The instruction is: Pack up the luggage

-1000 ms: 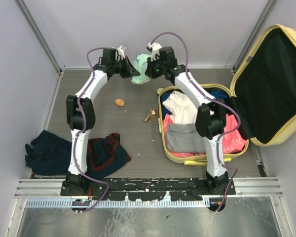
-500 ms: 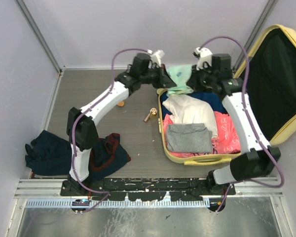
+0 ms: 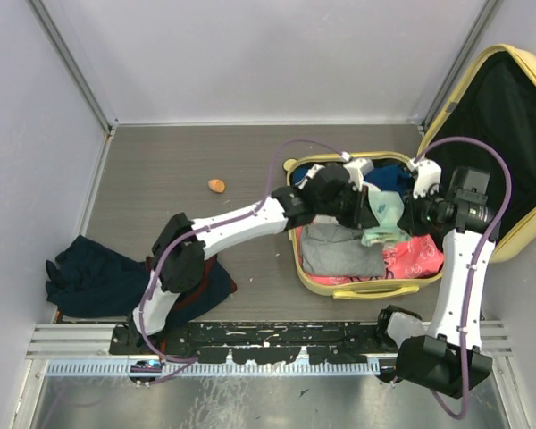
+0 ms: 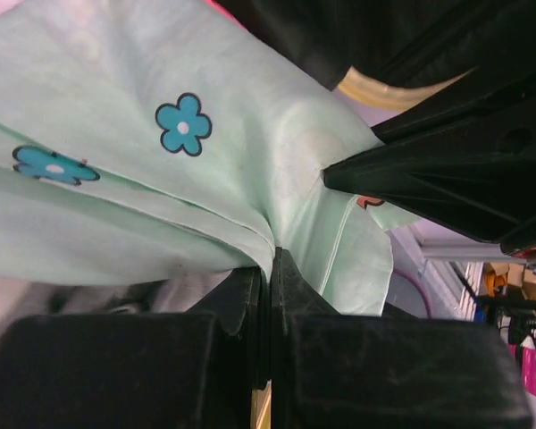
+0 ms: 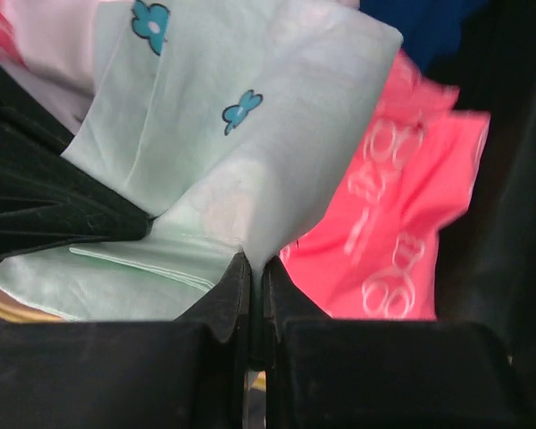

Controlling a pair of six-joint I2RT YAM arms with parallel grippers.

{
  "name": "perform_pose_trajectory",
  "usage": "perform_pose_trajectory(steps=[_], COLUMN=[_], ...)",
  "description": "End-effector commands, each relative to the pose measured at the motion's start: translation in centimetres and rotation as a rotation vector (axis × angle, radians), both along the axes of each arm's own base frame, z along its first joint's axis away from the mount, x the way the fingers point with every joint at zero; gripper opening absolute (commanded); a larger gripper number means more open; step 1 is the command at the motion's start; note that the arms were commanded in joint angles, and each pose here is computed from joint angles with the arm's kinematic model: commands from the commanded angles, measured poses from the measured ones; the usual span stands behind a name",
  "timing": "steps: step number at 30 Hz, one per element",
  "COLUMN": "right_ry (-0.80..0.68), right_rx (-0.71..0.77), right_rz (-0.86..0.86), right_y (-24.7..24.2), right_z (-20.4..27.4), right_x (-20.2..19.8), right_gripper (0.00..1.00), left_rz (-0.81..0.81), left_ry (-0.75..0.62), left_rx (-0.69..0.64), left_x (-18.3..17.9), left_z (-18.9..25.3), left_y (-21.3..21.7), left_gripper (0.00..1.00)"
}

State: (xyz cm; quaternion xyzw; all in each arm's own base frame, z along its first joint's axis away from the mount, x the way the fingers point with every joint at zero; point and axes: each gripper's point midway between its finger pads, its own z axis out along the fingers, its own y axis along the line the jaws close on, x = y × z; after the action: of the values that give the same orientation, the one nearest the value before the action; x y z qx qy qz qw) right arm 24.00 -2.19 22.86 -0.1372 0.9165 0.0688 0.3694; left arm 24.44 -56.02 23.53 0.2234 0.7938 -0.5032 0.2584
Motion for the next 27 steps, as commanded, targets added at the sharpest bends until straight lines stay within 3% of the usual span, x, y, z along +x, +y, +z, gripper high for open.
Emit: perform_pose_trajectory(steps=[1,7,15,18,22,27], right_ry=[0.07,0.083,0.103,0.114,0.068,0.03], right_rx=[-0.253,-0.272,-0.232,-0.278,-0.302,-0.269], right_rz=[-0.017,-0.021,0.049,0.062,0.11,0.165], right_y=[-6.6,-10.4,-11.4,-11.9,-11.1,-10.2], right_z=[-2.8,-6.3,-9.3,-9.2,-6.5,-2.9], right_x=[-2.4,-2.1,-1.3,-2.0,-2.1,-1.6], right_gripper=[0.0,0.01,0.03,0.26,0.63,0.83], left_rz=[-0.025,-0.013,-0.067,-0.103,-0.132,-0.141], left_ry=[-0.028,0.018,-0.056,-0.069,-0.125,-0.205], left_rx=[0.048,0.125,0.099,0.073,0.047,0.043], left_x=[-3.2,-3.0,-2.5,-2.2,-1.7,-0.7], left_z=[-2.5,-7.5,-3.4,-0.6,3.1,6.6], left_y=[-1.9,-4.1,-3.2,-2.0,0.3,4.2], left_gripper=[0.0,0.03,0.56,0.66,0.79,0.96])
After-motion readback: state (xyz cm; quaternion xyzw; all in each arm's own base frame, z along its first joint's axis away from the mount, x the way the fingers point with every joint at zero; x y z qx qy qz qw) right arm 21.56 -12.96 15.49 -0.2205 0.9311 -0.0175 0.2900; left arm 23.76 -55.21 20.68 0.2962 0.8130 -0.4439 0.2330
